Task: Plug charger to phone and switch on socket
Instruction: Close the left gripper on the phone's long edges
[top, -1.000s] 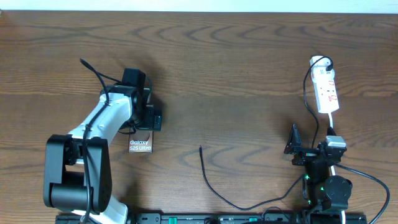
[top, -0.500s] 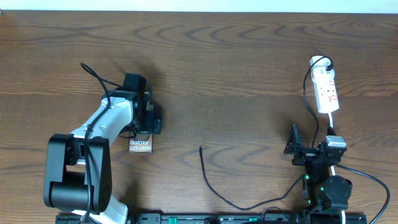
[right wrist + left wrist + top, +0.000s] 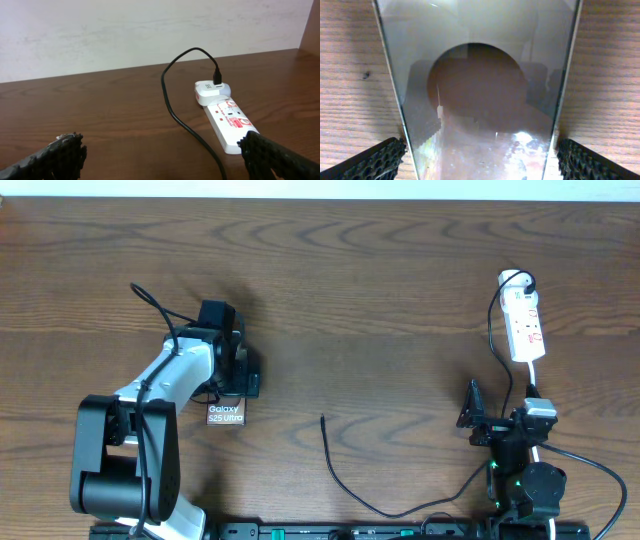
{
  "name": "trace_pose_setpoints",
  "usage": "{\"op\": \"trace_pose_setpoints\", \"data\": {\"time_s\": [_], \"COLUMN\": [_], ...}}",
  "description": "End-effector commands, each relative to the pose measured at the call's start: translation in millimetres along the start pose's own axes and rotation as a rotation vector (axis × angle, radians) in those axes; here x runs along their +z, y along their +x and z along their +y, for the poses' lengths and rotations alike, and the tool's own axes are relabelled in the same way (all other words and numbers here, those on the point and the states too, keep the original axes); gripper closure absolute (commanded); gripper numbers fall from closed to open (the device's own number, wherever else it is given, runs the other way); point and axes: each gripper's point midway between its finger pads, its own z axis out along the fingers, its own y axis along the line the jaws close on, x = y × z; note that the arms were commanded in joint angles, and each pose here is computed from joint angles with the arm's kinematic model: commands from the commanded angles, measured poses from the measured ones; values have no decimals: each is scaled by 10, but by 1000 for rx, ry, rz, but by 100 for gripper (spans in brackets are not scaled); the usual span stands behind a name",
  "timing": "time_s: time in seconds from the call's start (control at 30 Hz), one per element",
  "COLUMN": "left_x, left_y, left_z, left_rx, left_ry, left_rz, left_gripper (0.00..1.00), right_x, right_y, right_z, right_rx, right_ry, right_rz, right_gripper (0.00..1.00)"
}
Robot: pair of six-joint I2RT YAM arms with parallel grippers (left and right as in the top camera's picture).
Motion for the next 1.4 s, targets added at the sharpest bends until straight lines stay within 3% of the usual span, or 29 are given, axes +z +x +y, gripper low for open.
{"op": "trace_pose_setpoints", "data": {"time_s": [0.0, 1.37], "left_x": [8, 129], "left_y": [15, 211], "left_z": [-29, -11], "left_rx": [-16, -16], "left_ry": [18, 13], "left_rz": [5, 47], "left_gripper": [0, 0], "right_x": [-2, -2], "right_y": [10, 10], "right_z": [14, 14], "right_rx": [14, 14], "right_ry": [-5, -5], "right_rz": [2, 2], "right_gripper": [1, 1]}}
